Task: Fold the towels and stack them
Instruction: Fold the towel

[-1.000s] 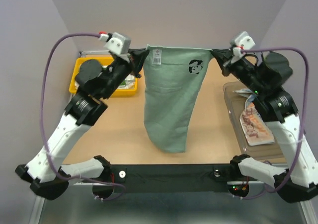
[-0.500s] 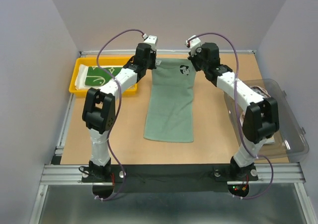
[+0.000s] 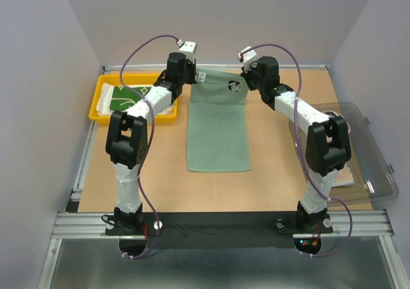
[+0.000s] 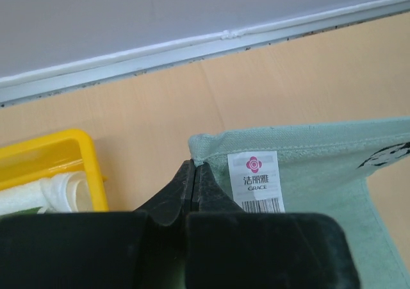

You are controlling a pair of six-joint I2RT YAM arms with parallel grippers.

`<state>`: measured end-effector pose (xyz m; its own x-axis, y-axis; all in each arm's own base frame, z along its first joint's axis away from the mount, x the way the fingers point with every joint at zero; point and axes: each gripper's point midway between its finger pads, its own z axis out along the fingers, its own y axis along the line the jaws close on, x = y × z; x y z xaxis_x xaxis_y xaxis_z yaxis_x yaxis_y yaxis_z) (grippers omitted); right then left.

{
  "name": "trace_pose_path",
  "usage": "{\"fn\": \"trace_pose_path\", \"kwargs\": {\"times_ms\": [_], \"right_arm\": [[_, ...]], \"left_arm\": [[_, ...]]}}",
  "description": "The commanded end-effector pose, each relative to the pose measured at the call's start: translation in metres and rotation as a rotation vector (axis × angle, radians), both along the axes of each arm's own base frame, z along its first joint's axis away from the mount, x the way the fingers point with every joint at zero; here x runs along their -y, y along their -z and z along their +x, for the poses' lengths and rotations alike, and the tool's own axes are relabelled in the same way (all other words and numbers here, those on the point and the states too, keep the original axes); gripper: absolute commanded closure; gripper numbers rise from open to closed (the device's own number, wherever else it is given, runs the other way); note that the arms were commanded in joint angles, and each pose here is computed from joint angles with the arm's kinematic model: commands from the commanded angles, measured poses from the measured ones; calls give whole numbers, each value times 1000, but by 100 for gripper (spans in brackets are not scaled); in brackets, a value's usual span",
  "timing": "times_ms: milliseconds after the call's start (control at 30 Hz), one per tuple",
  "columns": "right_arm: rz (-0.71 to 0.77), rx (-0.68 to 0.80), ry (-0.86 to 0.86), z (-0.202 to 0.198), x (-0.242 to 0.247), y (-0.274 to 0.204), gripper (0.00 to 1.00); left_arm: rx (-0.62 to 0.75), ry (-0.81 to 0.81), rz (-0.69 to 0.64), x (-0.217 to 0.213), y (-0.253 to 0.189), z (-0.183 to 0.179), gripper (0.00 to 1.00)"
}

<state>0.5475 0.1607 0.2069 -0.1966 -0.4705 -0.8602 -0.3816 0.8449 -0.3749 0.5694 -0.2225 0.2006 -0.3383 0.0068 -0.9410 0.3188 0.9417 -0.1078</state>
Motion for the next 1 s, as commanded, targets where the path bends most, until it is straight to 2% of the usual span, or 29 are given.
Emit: {"fn": "trace_pose_path", "kwargs": {"times_ms": [0, 167, 367, 467, 500, 600, 667, 967], "right_arm": [[58, 100, -1, 0, 3, -43, 99], [76, 45, -70, -36, 0, -33, 99], [140, -105, -154, -90, -7, -7, 100], [192, -158, -183, -112, -12, -3, 99], [206, -210, -176, -124, -11, 12, 99], [248, -253, -194, -145, -13, 15, 100], [275, -306, -190, -162, -12, 25, 100], [351, -496, -190, -209, -15, 52, 100]], "left_arm": [[73, 13, -4, -17, -33, -7, 100], [45, 62, -12, -18, -35, -40, 100], [-37, 93, -61, -22, -25, -86, 100], [-132, 106, -103, -18, -5, -112, 100], [-182, 106, -116, -16, 11, -125, 100], [-217, 107, -141, -15, 17, -147, 100], [-279, 94, -148, -13, 38, -171, 100], [-372, 57, -189, -19, 67, -219, 100]]}}
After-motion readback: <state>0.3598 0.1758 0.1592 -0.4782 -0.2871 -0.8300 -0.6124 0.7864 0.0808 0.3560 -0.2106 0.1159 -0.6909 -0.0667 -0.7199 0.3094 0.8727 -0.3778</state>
